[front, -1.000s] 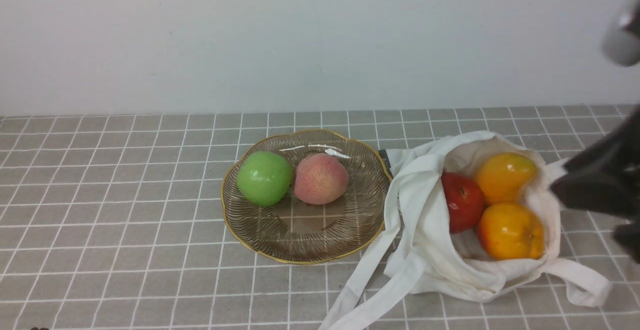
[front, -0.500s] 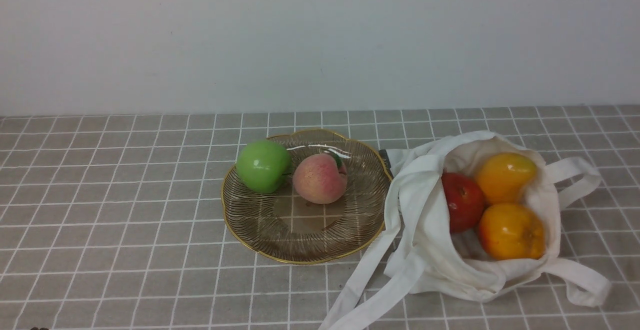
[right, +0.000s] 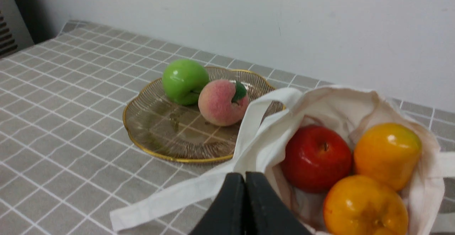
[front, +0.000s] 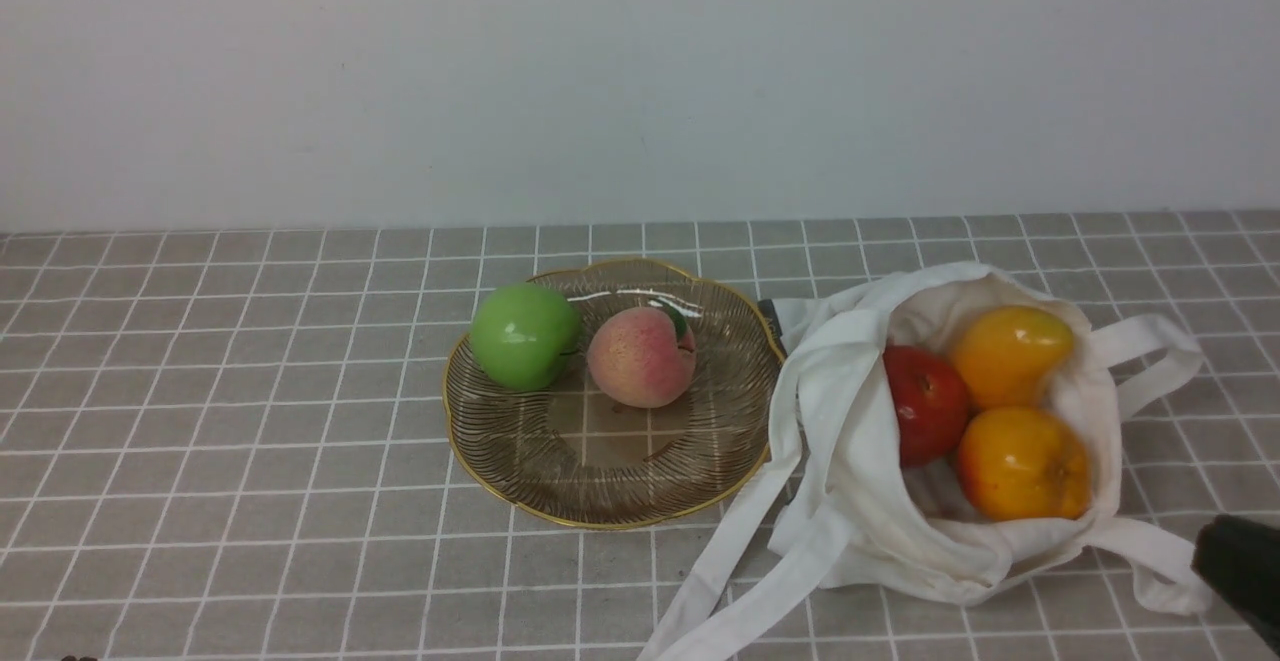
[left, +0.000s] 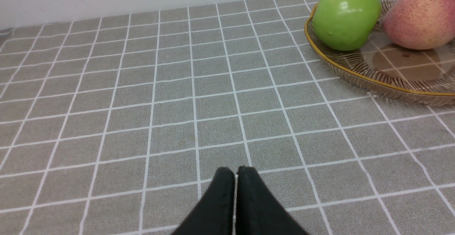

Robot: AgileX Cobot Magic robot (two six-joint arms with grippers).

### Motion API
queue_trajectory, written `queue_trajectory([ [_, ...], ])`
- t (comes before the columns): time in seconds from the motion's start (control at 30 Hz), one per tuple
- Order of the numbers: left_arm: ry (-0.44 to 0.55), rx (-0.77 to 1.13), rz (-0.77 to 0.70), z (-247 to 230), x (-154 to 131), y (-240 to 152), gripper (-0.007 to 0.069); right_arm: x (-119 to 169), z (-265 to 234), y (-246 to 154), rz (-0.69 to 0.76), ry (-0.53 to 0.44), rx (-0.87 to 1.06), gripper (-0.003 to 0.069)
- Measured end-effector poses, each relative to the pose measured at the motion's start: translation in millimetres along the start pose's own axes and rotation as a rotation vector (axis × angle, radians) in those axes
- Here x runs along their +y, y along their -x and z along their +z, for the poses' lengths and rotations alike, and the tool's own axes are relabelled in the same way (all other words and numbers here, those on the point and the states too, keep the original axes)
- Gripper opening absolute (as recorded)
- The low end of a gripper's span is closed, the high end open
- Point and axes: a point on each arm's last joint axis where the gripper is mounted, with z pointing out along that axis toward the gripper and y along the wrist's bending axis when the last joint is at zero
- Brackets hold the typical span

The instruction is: Take the fruit out of the bag on the grey coffee tablecloth and place them on the plate.

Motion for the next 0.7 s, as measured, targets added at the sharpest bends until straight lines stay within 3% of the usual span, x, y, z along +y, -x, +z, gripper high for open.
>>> queue_trajectory([
  [0.5, 0.0, 0.0, 0.0, 0, 0, 0, -0.0008, 0, 2, -8, 0.046, 0.002, 0.04, -0.0015],
  [0.63, 0.0, 0.0, 0.0, 0, 0, 0, -0.0008, -1, 1, -15, 0.047, -0.018, -0.045, -0.0015],
  [0.7, 0.0, 0.0, 0.0, 0, 0, 0, -0.0008, -6, -1, -24, 0.052, -0.074, -0.117, -0.0015],
])
